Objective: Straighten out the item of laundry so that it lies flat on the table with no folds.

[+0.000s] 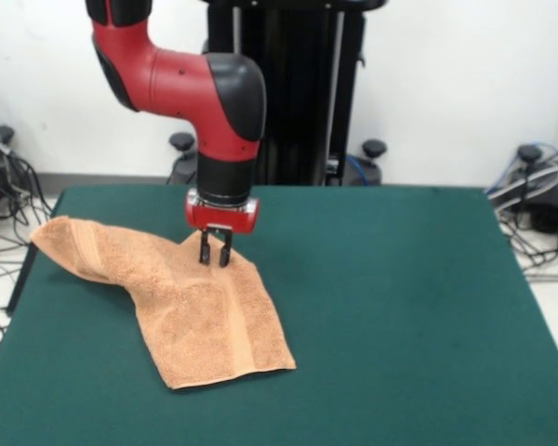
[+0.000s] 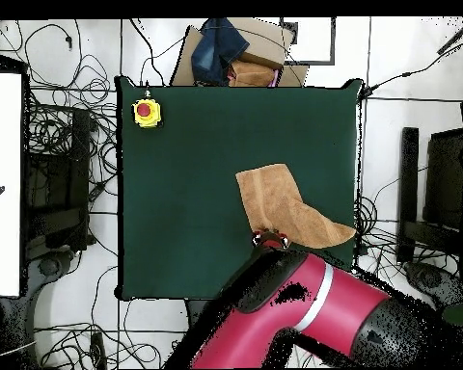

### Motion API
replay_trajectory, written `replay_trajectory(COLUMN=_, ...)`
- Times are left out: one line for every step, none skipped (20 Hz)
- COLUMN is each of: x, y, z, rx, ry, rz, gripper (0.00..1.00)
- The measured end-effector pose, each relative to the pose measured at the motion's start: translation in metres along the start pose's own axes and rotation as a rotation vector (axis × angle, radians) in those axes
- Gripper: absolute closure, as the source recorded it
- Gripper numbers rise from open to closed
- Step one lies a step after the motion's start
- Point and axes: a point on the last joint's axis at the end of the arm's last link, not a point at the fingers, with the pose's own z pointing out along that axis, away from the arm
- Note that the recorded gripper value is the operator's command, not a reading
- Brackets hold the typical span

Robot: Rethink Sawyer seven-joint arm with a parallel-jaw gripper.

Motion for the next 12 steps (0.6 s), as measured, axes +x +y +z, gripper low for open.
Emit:
replay_trajectory(x=0.0002, y=0.0002, z=0.0000, rx=0.002, ry=0.000, rz=-0.003, gripper=0.00)
replay_trajectory(x=0.0003, y=0.0005, z=-0.0001, rx=0.003, ry=0.000, rz=-0.007, gripper=0.00)
replay_trajectory(x=0.0003, y=0.0006, z=0.0001, rx=0.005, ry=0.000, rz=-0.010, gripper=0.00)
replay_trajectory(x=0.0005, y=0.0008, z=0.0002, rx=0.006, ry=-0.001, rz=-0.012, gripper=0.00)
replay_trajectory(x=0.0009, y=0.0009, z=0.0003, rx=0.009, ry=-0.002, rz=-0.017, gripper=0.00)
replay_trajectory(x=0.0011, y=0.0010, z=0.0003, rx=0.010, ry=-0.002, rz=-0.018, gripper=0.00)
replay_trajectory(x=0.0012, y=0.0012, z=0.0003, rx=0.013, ry=-0.003, rz=-0.019, gripper=0.00)
replay_trajectory(x=0.0011, y=0.0019, z=0.0003, rx=0.020, ry=-0.003, rz=-0.020, gripper=0.00)
replay_trajectory(x=0.0007, y=0.0029, z=0.0000, rx=0.027, ry=-0.001, rz=-0.020, gripper=0.00)
replay_trajectory(x=-0.0006, y=0.0053, z=-0.0021, rx=0.044, ry=0.006, rz=-0.021, gripper=0.00)
replay_trajectory(x=-0.0014, y=0.0064, z=-0.0039, rx=0.050, ry=0.008, rz=-0.022, gripper=0.00)
replay_trajectory(x=-0.0030, y=0.0082, z=-0.0069, rx=0.058, ry=0.011, rz=-0.022, gripper=0.00)
